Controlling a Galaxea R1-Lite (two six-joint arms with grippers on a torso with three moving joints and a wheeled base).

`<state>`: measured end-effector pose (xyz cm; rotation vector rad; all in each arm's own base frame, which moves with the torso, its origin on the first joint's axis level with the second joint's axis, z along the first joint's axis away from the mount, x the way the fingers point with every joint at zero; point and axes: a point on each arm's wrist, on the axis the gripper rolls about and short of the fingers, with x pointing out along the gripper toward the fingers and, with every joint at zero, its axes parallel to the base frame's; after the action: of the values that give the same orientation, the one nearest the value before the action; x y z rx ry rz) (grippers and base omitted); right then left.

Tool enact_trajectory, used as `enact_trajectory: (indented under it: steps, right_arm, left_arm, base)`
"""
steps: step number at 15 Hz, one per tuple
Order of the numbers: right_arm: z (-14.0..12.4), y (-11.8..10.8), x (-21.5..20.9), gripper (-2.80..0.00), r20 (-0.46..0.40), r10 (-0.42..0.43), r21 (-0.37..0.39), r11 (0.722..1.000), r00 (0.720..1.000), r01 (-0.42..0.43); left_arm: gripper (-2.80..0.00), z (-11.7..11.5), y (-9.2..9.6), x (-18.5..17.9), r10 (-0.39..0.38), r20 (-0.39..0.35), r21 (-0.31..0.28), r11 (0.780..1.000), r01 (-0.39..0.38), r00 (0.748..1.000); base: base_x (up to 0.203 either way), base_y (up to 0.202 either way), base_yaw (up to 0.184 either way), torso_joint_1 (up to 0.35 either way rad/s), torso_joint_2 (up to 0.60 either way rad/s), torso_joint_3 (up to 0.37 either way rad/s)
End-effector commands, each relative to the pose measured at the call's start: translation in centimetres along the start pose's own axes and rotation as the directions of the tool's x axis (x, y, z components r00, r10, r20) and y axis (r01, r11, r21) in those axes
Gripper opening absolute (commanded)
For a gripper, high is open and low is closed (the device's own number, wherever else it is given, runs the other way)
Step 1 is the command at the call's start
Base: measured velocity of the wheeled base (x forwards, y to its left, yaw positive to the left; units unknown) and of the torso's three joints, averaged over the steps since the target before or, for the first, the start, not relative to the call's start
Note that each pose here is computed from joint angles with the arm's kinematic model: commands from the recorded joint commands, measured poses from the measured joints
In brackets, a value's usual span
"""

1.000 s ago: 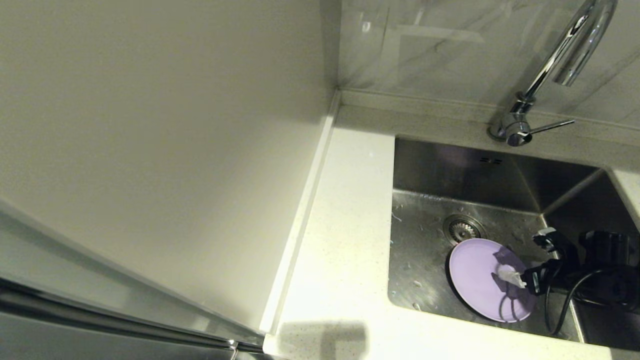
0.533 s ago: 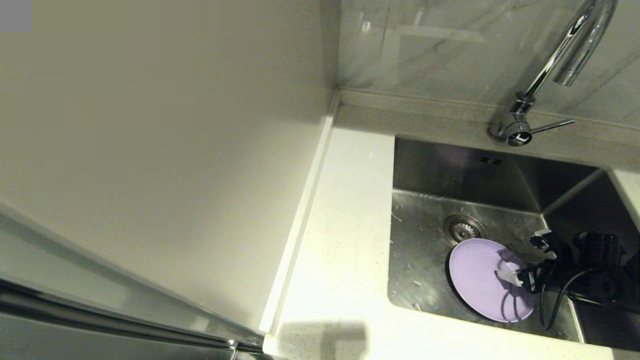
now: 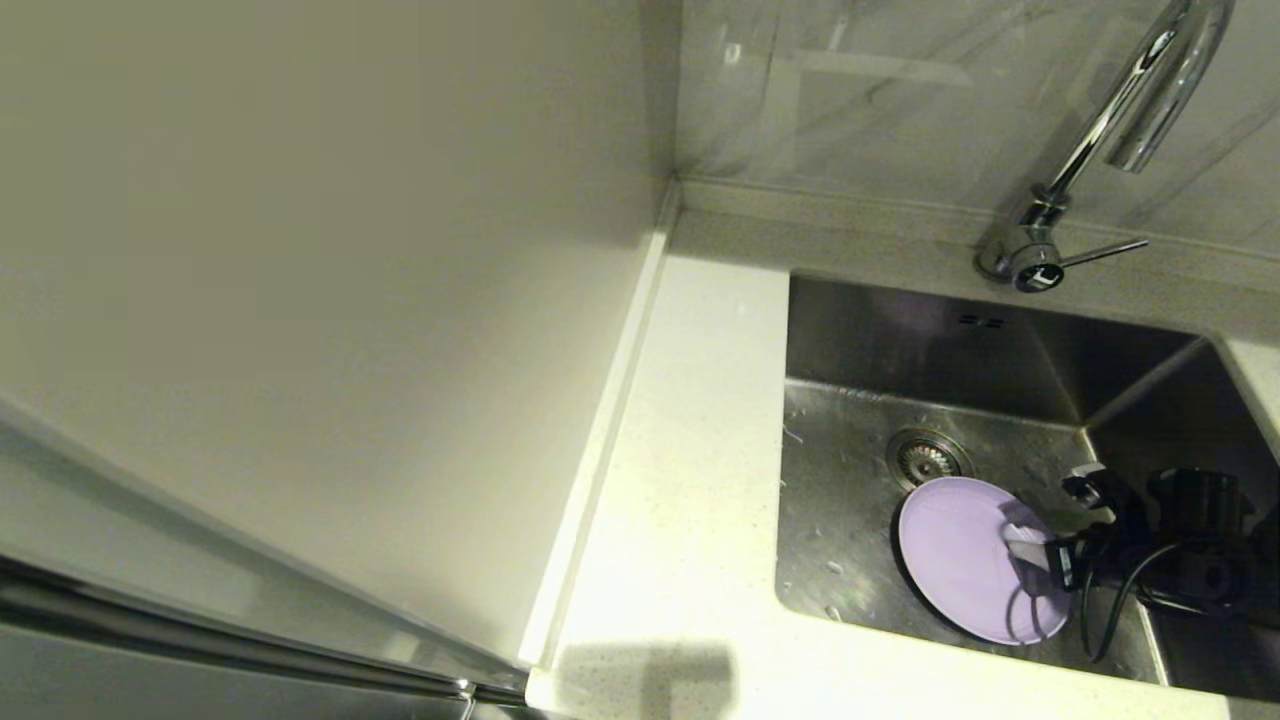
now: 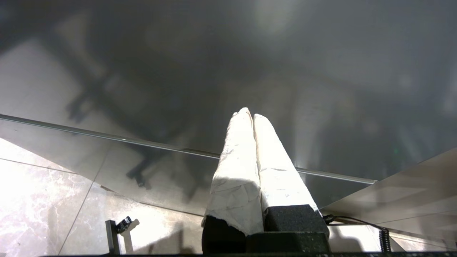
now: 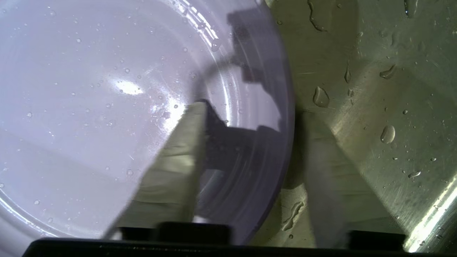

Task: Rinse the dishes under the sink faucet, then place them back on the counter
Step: Place the plate on the table

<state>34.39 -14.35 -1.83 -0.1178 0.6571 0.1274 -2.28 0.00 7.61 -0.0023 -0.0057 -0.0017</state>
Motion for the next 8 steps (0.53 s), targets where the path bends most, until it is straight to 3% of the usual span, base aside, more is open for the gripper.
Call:
enact_trajectory:
  steps: [1, 8]
  right_arm:
    - [-0.1, -0.1, 0.1, -2.8, -0.001, -0.001, -0.002, 1.0, 1.0, 0.001]
    - [0.2, -1.2, -0.5, -2.8, 0.016, -0.038, 0.002, 0.999, 0.999, 0.038]
  left_arm:
    - [-2.8, -0.1, 0.0, 0.0, 0.0, -0.003, -0.001, 1.0, 0.0, 1.0]
    - [-2.8, -0.1, 0.0, 0.0, 0.0, -0.003, 0.001, 1.0, 0.0, 1.0]
  base:
    - [0.0, 0.0, 0.0, 0.0, 0.0, 0.0]
    - [0.0, 0.0, 0.0, 0.0, 0.0, 0.0]
